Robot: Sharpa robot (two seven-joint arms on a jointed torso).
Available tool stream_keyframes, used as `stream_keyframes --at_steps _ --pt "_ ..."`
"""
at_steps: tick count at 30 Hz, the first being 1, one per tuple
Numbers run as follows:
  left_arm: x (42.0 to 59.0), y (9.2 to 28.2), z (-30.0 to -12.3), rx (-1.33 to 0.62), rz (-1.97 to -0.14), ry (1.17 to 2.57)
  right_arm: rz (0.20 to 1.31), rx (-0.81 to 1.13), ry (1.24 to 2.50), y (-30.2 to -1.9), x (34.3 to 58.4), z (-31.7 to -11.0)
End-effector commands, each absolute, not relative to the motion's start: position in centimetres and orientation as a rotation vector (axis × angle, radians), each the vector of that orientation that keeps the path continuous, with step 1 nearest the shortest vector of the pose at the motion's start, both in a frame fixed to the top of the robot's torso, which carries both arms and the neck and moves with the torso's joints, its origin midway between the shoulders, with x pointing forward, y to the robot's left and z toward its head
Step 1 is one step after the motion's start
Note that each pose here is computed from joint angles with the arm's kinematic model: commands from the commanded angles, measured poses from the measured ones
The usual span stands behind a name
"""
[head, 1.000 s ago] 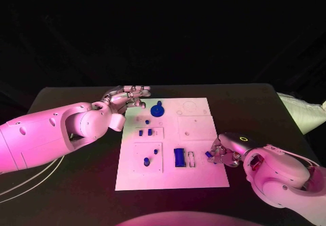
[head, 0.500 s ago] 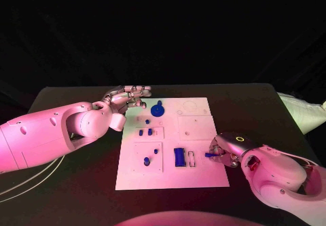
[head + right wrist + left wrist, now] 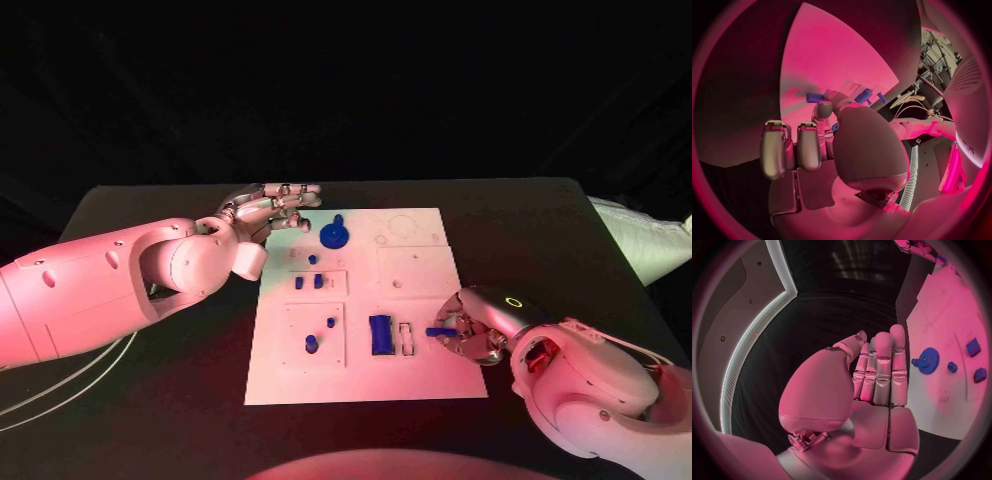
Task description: Assemble the parts on the task board
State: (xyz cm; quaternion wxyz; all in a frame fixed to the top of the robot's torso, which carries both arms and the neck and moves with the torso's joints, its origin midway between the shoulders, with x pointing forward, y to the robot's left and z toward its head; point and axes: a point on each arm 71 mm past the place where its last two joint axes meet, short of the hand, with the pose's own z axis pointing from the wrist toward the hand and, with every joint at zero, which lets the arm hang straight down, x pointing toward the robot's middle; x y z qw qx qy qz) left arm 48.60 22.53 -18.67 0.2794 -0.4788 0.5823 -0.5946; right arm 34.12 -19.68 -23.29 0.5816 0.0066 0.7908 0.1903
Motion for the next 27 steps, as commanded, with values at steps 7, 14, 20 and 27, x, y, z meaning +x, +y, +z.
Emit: stream_keyframes --at_steps 7,14,20,27 --pt "48.4 22.2 -18.6 -1.273 -1.625 1.573 0.563 0.363 1.937 -19.9 34.0 -23.6" --pt "48.4 22.1 -18.6 -1.269 -1.624 1.575 0.582 0.402 1.989 -19.5 34.1 -24.2" --pt "48.4 22.0 -18.5 -1.265 -1.624 1.578 0.588 0.406 2.007 -19.0 34.3 -24.6" --pt "48.4 22.0 -18.5 -1.256 -1.623 1.581 0.595 0.403 2.002 -18.5 34.5 -24.8"
